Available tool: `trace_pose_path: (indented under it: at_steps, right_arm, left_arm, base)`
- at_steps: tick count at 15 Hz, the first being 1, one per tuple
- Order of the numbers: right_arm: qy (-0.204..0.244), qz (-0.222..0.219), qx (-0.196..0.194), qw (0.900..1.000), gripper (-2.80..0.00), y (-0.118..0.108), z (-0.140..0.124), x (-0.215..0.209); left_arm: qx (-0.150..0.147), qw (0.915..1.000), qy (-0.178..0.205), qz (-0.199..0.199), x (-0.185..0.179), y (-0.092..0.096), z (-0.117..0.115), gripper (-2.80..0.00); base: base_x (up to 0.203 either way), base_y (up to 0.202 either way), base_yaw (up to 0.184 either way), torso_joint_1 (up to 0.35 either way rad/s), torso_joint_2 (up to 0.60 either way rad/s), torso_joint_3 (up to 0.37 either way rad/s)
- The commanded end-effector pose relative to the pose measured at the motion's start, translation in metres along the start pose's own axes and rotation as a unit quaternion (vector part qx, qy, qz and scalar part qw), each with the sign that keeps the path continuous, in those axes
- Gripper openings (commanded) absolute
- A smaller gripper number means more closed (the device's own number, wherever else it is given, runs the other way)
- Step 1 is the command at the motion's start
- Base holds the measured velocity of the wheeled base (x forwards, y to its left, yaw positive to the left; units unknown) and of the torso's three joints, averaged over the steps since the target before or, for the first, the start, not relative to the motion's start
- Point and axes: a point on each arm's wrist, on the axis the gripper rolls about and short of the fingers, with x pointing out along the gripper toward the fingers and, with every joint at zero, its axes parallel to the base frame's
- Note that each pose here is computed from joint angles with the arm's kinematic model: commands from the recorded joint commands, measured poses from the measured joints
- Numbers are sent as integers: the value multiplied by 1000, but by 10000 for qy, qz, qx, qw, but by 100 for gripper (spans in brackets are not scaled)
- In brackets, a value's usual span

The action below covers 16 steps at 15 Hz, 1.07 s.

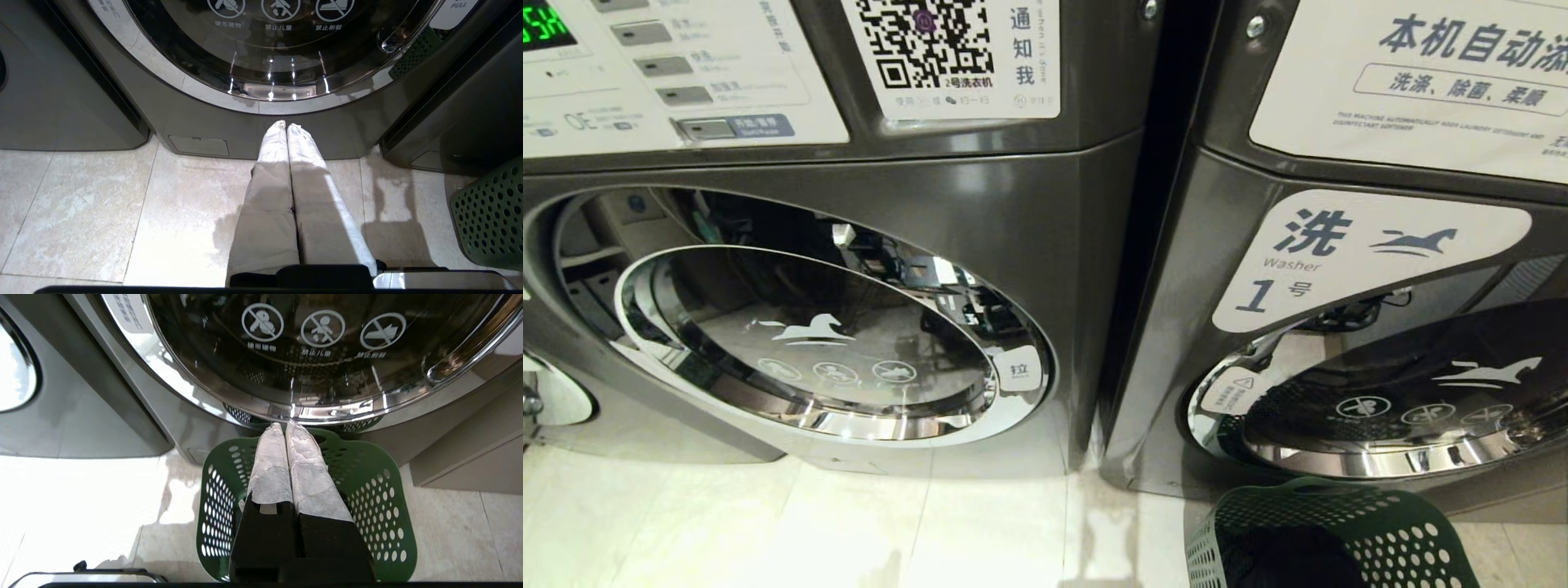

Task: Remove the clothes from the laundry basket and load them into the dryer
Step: Take the clothes out of the basket

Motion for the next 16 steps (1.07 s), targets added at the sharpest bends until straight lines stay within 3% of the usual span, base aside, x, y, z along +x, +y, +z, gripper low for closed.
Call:
trace_pose_path:
  at_steps: [1, 8, 16]
  right_arm:
    - [-11, 0, 0, 10000, -280, 0, 0, 0]
    - [-11, 0, 0, 10000, -280, 0, 0, 0]
    - [-11, 0, 0, 10000, -280, 0, 0, 0]
  left_arm:
    - [-1, 10000, -7, 1, 0, 0, 0, -280]
    - [-1, 10000, -7, 1, 0, 0, 0, -280]
    - [-1, 10000, -2, 1, 0, 0, 0, -280]
  base:
    - [0, 0, 0, 0, 0, -147]
    - [0, 0, 0, -3, 18, -10]
    - [0, 0, 0, -49, 397, 343]
